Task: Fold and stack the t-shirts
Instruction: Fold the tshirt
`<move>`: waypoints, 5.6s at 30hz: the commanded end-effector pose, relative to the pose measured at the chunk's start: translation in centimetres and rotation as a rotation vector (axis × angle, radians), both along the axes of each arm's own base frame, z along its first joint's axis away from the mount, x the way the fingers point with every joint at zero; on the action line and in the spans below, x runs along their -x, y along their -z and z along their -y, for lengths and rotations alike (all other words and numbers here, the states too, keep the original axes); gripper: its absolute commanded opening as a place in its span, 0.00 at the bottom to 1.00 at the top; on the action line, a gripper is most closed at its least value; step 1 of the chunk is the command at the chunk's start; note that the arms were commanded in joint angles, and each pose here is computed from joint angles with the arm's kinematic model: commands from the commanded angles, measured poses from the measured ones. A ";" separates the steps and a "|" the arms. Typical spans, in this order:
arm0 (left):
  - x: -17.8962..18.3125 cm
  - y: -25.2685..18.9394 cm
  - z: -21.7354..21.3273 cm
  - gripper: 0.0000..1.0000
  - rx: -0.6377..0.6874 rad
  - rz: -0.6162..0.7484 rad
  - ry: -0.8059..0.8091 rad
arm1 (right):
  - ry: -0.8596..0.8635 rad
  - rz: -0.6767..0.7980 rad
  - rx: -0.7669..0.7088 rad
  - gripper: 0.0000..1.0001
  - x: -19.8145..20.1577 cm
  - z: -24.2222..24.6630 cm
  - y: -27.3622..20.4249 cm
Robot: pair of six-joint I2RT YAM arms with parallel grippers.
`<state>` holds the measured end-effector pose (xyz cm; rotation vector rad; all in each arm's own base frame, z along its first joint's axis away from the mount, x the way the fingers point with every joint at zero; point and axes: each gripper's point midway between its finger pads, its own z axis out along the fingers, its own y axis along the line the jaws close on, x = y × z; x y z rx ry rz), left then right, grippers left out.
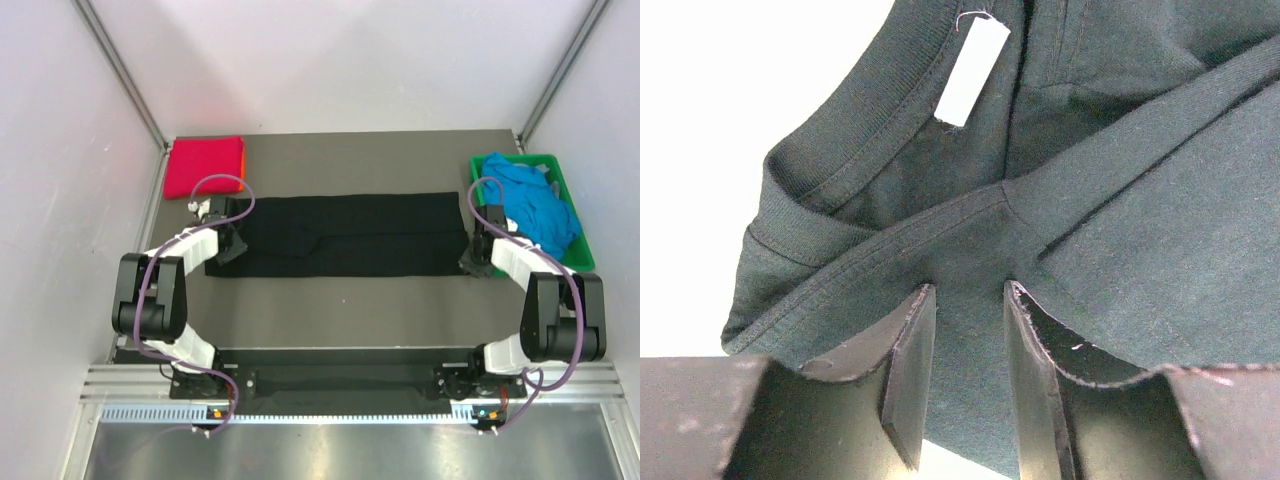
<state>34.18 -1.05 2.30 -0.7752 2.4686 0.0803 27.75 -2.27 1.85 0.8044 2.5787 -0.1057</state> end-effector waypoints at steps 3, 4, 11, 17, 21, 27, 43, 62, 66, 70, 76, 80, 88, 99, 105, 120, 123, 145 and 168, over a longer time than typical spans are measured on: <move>-0.4 -0.5 -1.8 0.40 -0.056 0.010 -0.060 | 0.069 -0.016 0.084 0.10 0.9 2.5 -0.6; -0.5 -0.9 -1.8 0.40 -0.054 0.018 -0.061 | 0.070 -0.009 0.079 0.10 0.8 2.4 -1.1; -2.8 -6.6 -1.6 0.40 -0.049 0.132 -0.047 | -0.011 0.133 -0.025 0.19 -1.8 -0.1 -5.4; -5.0 -8.7 2.2 0.37 0.014 0.191 0.152 | -0.191 0.243 -0.110 0.25 -6.3 -3.8 -7.8; -6.4 -6.5 2.9 0.36 0.048 0.165 0.164 | -0.288 0.219 -0.086 0.31 -9.7 -5.8 -7.8; -8.2 -4.1 4.1 0.36 0.076 0.103 0.185 | -0.100 0.034 -0.036 0.30 -8.6 -3.4 -6.1; -8.2 -0.6 4.2 0.36 0.064 0.025 0.183 | 0.251 0.048 -0.006 0.40 -2.6 -0.3 -3.1; -7.9 -0.1 4.0 0.36 0.058 0.013 0.179 | 0.355 0.044 0.009 0.38 -0.6 1.4 -1.8; -7.9 0.2 4.0 0.36 0.059 0.008 0.178 | 0.365 0.045 0.027 0.35 -0.1 1.7 -0.8; -8.0 0.3 4.0 0.36 0.057 0.004 0.177 | 0.367 0.026 0.038 0.27 0.3 1.9 0.0; -8.2 0.3 4.5 0.36 0.076 0.009 0.188 | 0.370 0.026 0.081 0.00 1.0 2.6 -0.2; -8.5 0.6 5.3 0.36 0.090 0.017 0.199 | 0.370 0.042 0.100 0.00 2.2 3.0 -0.8; -9.7 1.7 7.4 0.36 0.150 0.018 0.247 | 0.409 0.081 0.081 0.00 6.2 2.7 -1.5; -10.7 1.9 9.2 0.36 0.206 0.036 0.286 | 0.413 0.134 0.069 0.07 7.9 2.6 -3.0; -9.6 2.8 9.5 0.36 0.205 -0.002 0.275 | 0.403 0.171 0.053 0.22 6.8 2.4 -5.1; -8.4 4.0 10.1 0.35 0.135 -0.053 0.261 | 0.420 0.157 0.035 0.31 5.3 2.2 -2.6; -8.2 4.1 9.7 0.35 0.115 -0.061 0.256 | 0.436 0.162 0.028 0.33 5.3 2.2 -2.1; -7.5 3.3 10.4 0.35 0.147 -0.029 0.262 | 0.570 0.180 0.078 0.00 8.0 3.8 -0.8; -8.5 3.7 14.3 0.35 0.224 -0.008 0.303 | 0.544 0.316 -0.047 0.02 10.9 2.0 -4.9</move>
